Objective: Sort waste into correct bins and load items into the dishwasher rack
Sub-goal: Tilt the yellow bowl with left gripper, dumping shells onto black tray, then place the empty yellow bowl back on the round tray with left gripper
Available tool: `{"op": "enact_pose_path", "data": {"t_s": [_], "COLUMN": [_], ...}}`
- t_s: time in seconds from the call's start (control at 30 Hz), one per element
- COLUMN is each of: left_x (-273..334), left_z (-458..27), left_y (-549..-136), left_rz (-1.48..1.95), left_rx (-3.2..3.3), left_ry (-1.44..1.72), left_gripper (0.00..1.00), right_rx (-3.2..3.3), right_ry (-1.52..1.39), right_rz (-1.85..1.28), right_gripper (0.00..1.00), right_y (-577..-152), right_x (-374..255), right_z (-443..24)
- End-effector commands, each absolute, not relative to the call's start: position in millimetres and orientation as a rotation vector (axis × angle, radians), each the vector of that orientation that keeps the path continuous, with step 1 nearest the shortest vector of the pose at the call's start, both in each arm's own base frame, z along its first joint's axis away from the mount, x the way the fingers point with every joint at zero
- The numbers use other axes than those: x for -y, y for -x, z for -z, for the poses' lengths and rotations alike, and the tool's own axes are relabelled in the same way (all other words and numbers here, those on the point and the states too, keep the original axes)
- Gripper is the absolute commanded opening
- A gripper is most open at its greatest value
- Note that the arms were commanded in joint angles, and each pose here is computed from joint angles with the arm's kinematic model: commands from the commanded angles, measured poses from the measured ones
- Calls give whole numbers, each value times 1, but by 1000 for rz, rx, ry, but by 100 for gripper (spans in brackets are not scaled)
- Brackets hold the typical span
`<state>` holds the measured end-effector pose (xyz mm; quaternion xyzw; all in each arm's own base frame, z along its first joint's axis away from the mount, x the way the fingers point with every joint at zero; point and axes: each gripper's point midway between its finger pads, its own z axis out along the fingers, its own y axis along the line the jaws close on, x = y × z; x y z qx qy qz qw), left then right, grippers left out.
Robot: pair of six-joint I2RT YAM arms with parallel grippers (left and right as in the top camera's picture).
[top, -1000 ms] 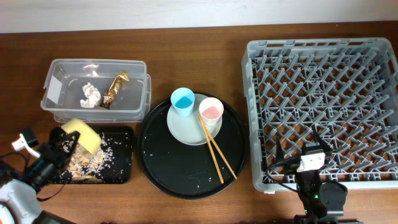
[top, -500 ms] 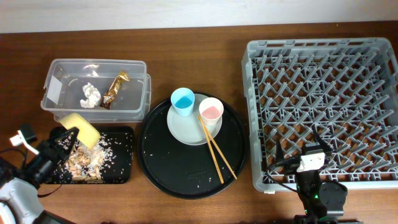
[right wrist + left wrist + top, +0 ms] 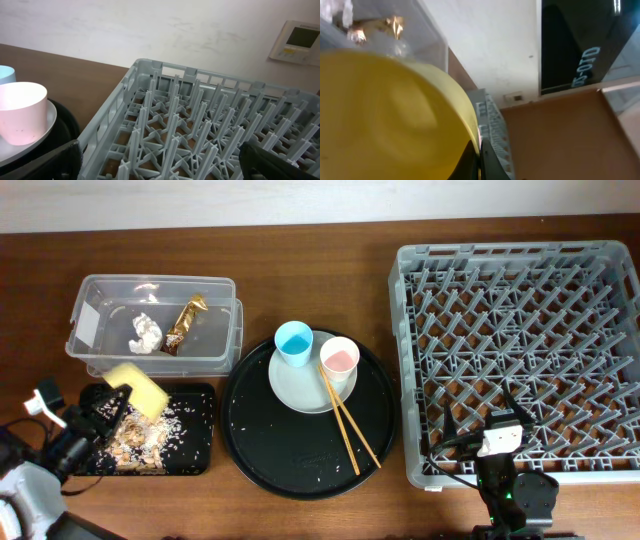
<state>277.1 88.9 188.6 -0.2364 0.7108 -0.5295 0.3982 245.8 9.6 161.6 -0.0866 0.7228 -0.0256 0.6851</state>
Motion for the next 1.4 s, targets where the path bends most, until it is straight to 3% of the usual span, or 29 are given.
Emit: {"op": "enact_pose_path", "data": {"t_s": [0.0, 0.37, 0.67, 0.8, 1.37], "left_x": [-91, -11, 105, 110, 203], "left_z": [-160, -124, -83, -74, -75], "left_y": [-277, -300, -291, -287, -223], "left_rz": [1259, 1096, 624, 305, 412], "left_rx": [-1942, -2407, -2783, -2789, -2856], "left_ry": [712, 513, 178, 189, -182], "left_gripper": [0, 1, 1, 0, 0], "right_rx": [-1625, -1625, -1625, -1625, -1625], "right_ry": [195, 195, 195, 195, 195], "right_rz": [59, 59, 59, 59, 59], "right_gripper": [98, 98, 98, 98, 98], "right_y": [-246, -246, -246, -246, -246], "right_x": [-9, -9, -9, -9, -9], "right_z": [-159, -159, -159, -159, -159]}}
